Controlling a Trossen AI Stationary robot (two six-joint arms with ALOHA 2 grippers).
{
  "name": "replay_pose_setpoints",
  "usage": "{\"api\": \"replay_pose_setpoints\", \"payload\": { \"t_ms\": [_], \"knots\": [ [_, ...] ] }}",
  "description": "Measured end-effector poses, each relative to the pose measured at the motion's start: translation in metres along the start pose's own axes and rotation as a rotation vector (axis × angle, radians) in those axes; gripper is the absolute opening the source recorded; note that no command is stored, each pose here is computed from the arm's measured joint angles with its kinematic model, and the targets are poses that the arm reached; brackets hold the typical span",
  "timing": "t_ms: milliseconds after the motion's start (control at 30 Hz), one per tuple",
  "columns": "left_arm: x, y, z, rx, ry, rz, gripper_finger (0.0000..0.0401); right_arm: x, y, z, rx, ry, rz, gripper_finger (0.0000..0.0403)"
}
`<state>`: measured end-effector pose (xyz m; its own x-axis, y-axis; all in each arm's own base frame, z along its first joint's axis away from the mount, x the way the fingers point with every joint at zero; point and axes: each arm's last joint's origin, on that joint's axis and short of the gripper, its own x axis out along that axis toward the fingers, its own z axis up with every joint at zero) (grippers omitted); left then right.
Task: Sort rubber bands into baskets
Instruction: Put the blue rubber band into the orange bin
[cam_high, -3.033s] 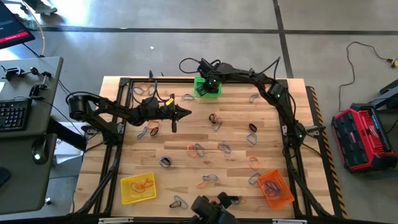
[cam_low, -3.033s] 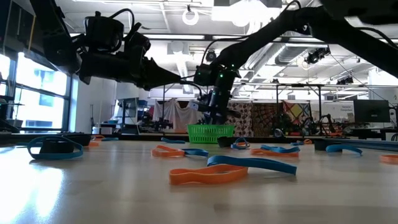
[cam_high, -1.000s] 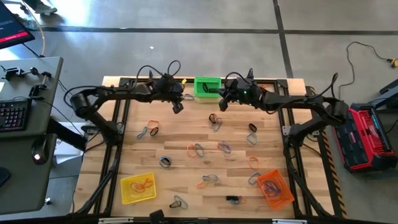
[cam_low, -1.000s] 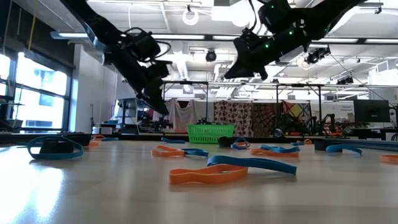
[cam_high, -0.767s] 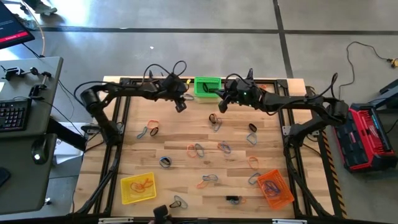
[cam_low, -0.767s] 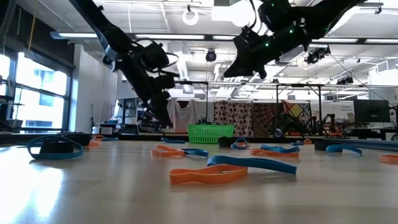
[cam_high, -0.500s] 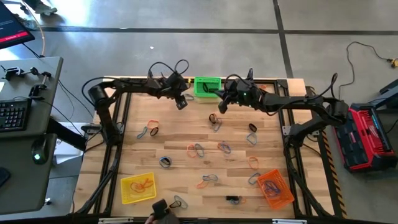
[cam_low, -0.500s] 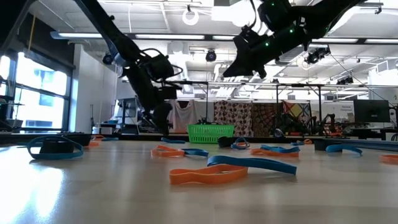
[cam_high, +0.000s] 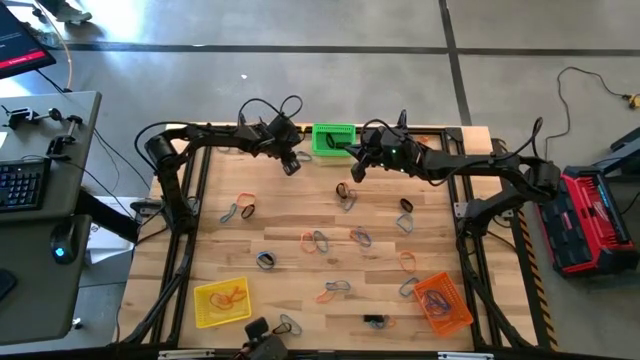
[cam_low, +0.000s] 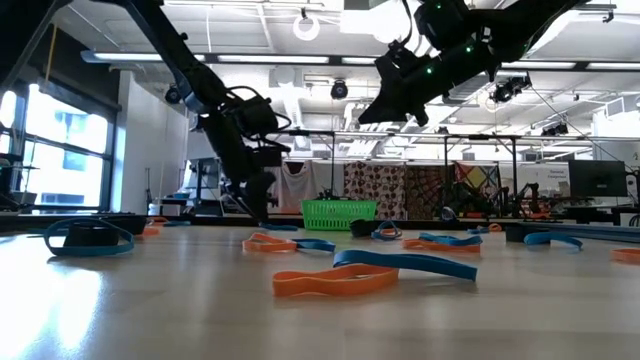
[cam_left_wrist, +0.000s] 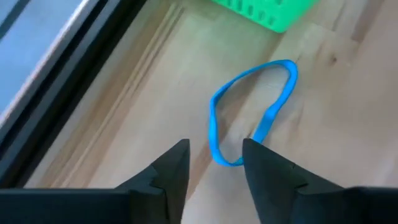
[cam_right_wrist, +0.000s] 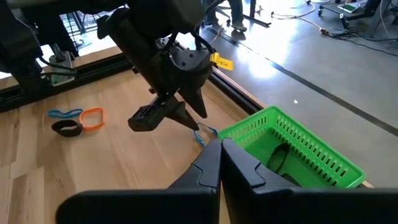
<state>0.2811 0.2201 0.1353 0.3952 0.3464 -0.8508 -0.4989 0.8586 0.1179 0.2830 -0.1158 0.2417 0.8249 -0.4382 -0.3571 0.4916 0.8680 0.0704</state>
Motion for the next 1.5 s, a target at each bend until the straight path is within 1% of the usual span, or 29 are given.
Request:
{"api": "replay_pose_setpoints", "payload": {
  "t_ms": [100,267,367,433,633,700,800,1000,1100,1233,1333,1500],
  "knots": [
    [0.000,0.000,0.001,0.001,-0.012,-0.010,0.0101,0.000,0.000,0.000,0.000,0.000,0.000,0.0000],
    [0.000,0.000,0.000,0.037,-0.006,-0.011,0.0048,0.000,0.000,0.000,0.000,0.000,0.000,0.0000],
    [0.000,0.000,0.000,0.053,-0.002,0.004,0.0013,0.000,0.000,0.000,0.000,0.000,0.000,0.0000],
    [0.000,0.000,0.000,0.054,-0.003,0.005,0.0004,0.000,0.000,0.000,0.000,0.000,0.000,0.0000],
    [0.000,0.000,0.001,0.055,-0.006,0.010,0.0004,0.000,0.000,0.000,0.000,0.000,0.000,0.0000],
    [0.000,0.000,0.001,0.054,-0.005,0.010,0.0011,0.000,0.000,0.000,-0.001,0.000,0.000,0.0000],
    [0.000,0.000,0.001,0.053,-0.006,0.002,0.0037,0.000,0.000,0.000,0.000,0.000,0.000,0.0000],
    [0.000,0.000,0.003,0.024,-0.030,-0.010,0.0107,0.000,0.000,0.000,0.000,0.000,0.000,0.0000],
    [0.000,0.003,0.002,0.003,-0.032,-0.014,0.0124,0.000,0.000,0.000,0.000,0.000,0.000,0.0000],
    [0.000,0.006,0.000,-0.018,-0.026,-0.051,0.0125,0.000,0.000,0.000,0.000,0.000,0.000,0.0000],
    [0.000,0.008,-0.001,-0.025,-0.019,-0.053,0.0118,0.000,0.000,0.000,0.000,-0.001,0.000,0.0000],
    [0.012,0.010,-0.007,-0.034,0.014,-0.065,0.0104,0.000,0.000,0.000,0.001,-0.003,0.001,0.0000]
  ]
}}
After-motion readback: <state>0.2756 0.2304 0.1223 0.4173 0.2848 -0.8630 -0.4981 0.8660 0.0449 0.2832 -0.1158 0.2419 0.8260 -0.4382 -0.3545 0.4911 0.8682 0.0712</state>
